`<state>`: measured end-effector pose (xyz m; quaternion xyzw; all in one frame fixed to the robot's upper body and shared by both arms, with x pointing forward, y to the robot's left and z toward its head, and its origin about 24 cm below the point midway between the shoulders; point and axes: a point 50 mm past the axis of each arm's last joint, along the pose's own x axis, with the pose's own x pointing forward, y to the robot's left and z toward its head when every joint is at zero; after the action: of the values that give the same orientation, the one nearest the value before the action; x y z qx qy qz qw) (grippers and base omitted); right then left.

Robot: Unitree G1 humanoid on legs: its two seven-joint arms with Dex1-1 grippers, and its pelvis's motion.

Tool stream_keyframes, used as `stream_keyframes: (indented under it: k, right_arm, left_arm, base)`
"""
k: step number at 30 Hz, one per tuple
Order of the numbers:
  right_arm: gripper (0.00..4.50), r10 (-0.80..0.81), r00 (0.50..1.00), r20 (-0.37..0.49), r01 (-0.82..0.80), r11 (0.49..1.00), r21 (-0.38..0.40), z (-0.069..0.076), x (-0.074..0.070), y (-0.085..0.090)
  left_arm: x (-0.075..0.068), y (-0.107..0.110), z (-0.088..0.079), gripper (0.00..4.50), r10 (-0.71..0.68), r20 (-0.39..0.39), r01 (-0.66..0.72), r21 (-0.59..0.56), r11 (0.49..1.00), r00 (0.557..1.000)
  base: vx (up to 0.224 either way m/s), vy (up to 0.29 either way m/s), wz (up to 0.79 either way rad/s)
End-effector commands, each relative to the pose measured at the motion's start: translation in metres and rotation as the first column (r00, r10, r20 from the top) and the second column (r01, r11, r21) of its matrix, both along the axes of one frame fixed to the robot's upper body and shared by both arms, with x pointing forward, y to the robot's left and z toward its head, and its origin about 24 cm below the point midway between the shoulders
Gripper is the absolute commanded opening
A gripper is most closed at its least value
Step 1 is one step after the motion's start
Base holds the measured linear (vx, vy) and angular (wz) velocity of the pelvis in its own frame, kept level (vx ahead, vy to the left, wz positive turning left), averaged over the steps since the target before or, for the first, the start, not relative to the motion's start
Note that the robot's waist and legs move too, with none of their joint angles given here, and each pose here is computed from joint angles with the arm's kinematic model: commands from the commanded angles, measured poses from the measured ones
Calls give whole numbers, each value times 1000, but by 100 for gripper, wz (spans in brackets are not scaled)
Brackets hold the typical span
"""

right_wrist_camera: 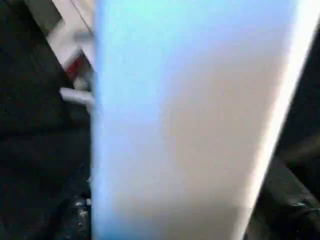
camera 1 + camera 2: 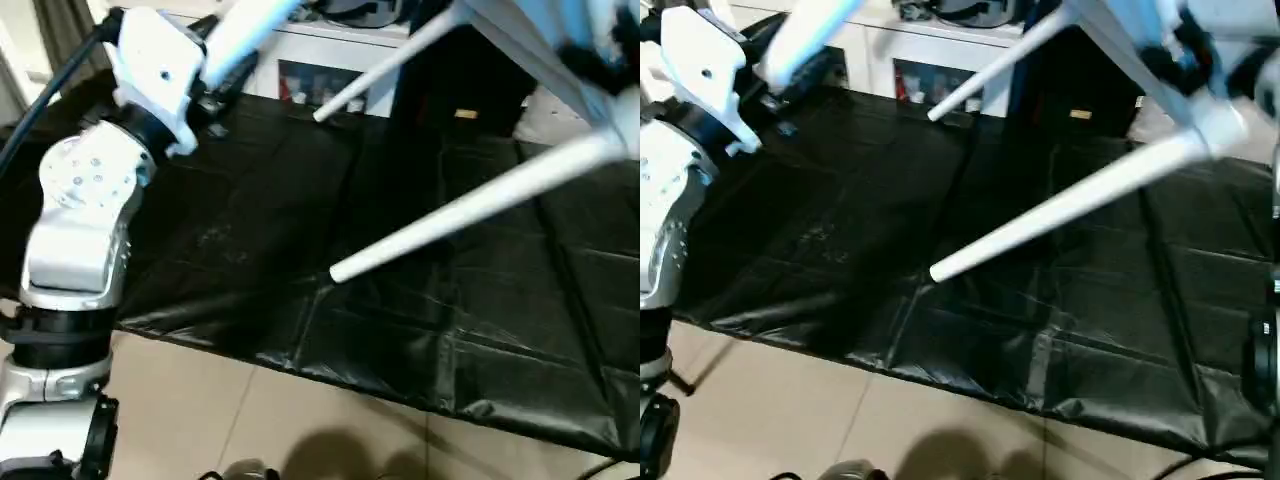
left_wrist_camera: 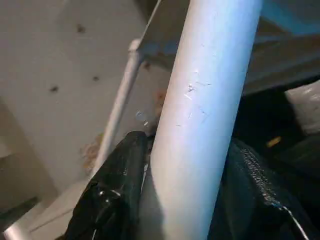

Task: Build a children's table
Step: Flip table

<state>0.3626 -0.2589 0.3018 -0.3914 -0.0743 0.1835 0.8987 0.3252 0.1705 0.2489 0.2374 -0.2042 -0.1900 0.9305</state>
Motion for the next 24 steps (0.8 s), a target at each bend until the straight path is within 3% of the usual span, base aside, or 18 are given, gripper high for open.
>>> stream_keyframes:
  k: [1,3,4,5,7,8,9,10,11,12,14,15,17,19,24]
  right_arm:
    - [333,321,946,-51,-324,943,-81,-12,3,57]
    - [358,371,928,45,-369,928,-48,-5,2,62]
    - [366,371,928,45,-369,928,-48,-5,2,62]
    - [372,401,906,134,-410,911,47,4,0,64]
    - [385,432,863,260,-481,861,165,18,-5,66]
    - [395,433,848,304,-499,846,187,23,-7,66]
    - [395,432,803,411,-556,791,255,36,-14,64]
    - [408,431,793,431,-569,777,269,38,-15,64]
    - [421,424,758,496,-607,736,299,44,-21,61]
    - [425,422,740,524,-635,695,337,42,-25,59]
    - [442,424,741,520,-639,683,353,37,-26,58]
    - [447,427,752,503,-643,646,411,19,-30,59]
    - [450,429,764,481,-639,602,478,0,-34,62]
    - [450,408,801,437,-597,582,551,-34,-41,68]
    - [450,328,882,338,-468,531,706,-87,-49,71]
  left_arm:
    - [9,-26,-17,190,-75,-105,74,-19,997,992]
    - [11,-25,-18,190,-54,-113,53,-16,998,992]
    - [11,-25,-18,190,-54,-113,53,-16,998,992]
    - [12,-25,-20,190,-49,-119,49,-7,999,992]
    - [13,-24,-23,190,-40,-126,42,8,999,991]
    - [13,-24,-24,189,-38,-129,39,10,999,991]
    - [14,-23,-26,189,-29,-137,31,14,999,990]
    - [14,-23,-27,189,-27,-139,29,14,999,990]
    - [15,-22,-29,187,-19,-144,22,18,1000,989]
    - [17,-18,-32,186,-2,-132,7,36,999,991]
    - [18,-17,-33,183,6,-122,-1,48,999,993]
    - [18,-12,-38,180,25,-130,-19,48,999,991]
    - [18,-6,-41,178,49,-146,-44,36,998,988]
    - [17,-2,-44,174,60,-148,-58,23,998,987]
    - [15,5,-50,168,63,-165,-64,-4,998,984]
  base:
    - [0,0,0]
    - [0,0,0]
    - [0,0,0]
    - [0,0,0]
    - [0,0,0]
    - [0,0,0]
    - [-55,28,2]
    - [-51,35,1]
    - [-51,35,1]
    - [0,0,0]
    - [0,0,0]
    - [0,0,0]
    - [0,0,0]
    - [0,0,0]
    - [0,0,0]
